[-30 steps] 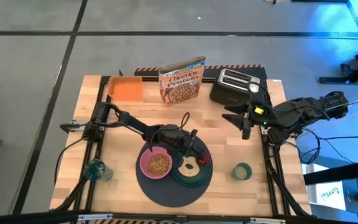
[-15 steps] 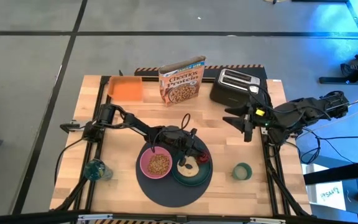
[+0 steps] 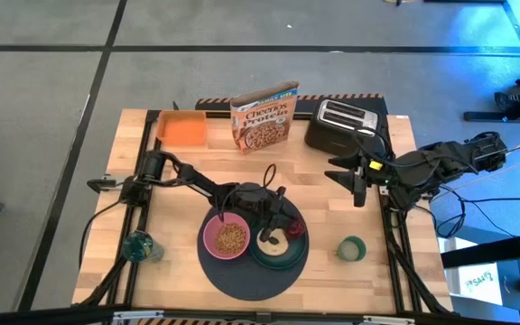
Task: Arrange a breakfast setting
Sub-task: Put the apple on the green plate, then put the cup on the table mat
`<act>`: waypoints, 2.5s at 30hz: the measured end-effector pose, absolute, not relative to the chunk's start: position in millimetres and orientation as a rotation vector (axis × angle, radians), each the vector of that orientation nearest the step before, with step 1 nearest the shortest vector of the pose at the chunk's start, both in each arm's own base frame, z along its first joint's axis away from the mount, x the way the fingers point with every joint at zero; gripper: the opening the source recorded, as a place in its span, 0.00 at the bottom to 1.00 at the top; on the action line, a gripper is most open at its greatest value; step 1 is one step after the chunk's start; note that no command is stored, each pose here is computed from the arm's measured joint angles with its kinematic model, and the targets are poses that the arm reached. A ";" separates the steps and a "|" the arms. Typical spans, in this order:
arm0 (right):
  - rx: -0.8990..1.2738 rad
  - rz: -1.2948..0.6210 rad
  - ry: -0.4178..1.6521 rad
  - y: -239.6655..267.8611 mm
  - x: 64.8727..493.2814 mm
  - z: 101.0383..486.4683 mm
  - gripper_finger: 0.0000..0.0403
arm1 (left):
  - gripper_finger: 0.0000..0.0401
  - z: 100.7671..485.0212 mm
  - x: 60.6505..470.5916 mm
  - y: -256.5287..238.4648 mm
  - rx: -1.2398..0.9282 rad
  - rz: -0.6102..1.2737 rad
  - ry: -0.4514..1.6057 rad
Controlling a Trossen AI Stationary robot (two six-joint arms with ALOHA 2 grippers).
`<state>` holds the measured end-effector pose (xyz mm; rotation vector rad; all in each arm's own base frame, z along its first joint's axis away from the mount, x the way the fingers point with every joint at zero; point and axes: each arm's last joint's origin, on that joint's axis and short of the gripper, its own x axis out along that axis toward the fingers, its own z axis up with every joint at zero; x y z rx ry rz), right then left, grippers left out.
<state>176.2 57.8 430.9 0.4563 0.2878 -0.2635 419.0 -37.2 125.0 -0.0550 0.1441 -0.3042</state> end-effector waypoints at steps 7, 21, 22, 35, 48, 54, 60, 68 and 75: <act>0.476 -0.315 0.341 55.1 171.2 424.4 0.49 | 0.40 147.8 416.8 -37.1 -0.055 -0.316 0.100; 0.721 -0.466 1.081 59.5 152.6 351.9 0.49 | 0.42 264.2 367.5 -28.3 -0.102 -0.161 0.159; 0.726 -0.459 1.130 61.0 153.3 344.4 0.49 | 0.42 274.3 360.3 -26.5 -0.103 -0.136 0.158; 0.862 -0.285 1.407 76.9 166.3 268.6 0.49 | 0.42 343.2 291.1 -17.5 -0.095 0.024 0.132; 0.771 -0.296 1.482 108.4 163.7 254.0 0.49 | 0.42 330.6 286.2 -16.2 -0.128 0.072 0.276; 0.762 -0.342 1.478 116.4 161.5 250.5 0.49 | 0.42 330.9 286.4 -10.5 -0.124 0.091 0.272; 0.745 -0.406 1.487 117.7 164.4 244.4 0.49 | 0.42 331.2 286.7 -5.1 -0.127 0.110 0.268; 0.654 -0.496 1.566 122.1 172.0 226.0 0.48 | 0.42 331.4 286.7 -7.8 -0.127 0.100 0.266; 0.636 -0.516 1.584 123.3 173.6 221.6 0.23 | 0.42 331.4 286.7 -8.1 -0.127 0.098 0.267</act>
